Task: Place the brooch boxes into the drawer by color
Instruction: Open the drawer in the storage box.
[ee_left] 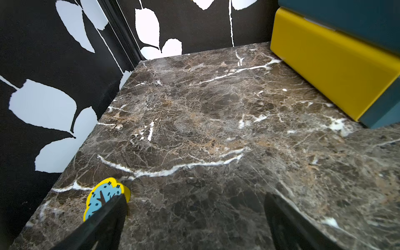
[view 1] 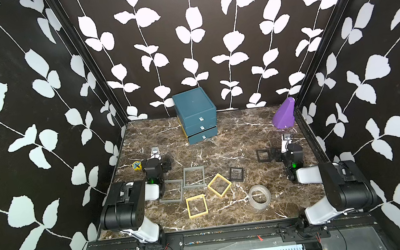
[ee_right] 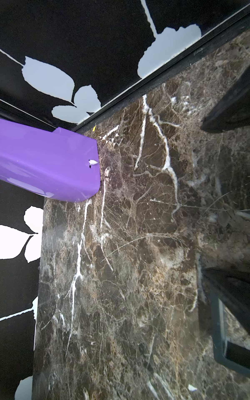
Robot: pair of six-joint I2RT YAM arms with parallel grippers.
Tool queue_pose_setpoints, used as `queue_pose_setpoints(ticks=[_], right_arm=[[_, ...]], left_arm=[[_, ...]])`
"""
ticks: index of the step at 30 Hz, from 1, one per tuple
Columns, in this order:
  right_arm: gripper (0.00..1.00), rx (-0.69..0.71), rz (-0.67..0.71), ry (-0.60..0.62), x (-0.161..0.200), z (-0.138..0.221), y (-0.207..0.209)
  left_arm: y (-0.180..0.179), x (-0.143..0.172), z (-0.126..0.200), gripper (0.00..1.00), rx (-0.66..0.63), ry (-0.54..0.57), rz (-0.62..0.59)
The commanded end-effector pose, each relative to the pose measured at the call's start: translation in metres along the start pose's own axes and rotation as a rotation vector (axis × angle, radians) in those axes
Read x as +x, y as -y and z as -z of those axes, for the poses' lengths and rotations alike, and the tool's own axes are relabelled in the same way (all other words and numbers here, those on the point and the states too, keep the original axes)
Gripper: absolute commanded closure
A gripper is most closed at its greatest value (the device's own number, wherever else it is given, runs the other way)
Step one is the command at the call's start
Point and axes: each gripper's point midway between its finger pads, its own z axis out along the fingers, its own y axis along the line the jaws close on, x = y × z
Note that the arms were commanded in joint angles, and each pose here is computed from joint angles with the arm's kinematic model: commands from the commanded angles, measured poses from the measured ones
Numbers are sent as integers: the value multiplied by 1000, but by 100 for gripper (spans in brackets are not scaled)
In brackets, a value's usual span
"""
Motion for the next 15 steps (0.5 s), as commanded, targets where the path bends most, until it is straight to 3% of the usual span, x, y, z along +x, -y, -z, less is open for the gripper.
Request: queue_pose_setpoints(ticks=[1, 15], right_arm=[[1, 0, -6, 57, -18, 1, 0], [1, -1, -5, 58, -18, 0, -1]], left_arm=[[-4, -10, 2, 1, -5, 33, 14], [-4, -10, 2, 1, -6, 33, 13]])
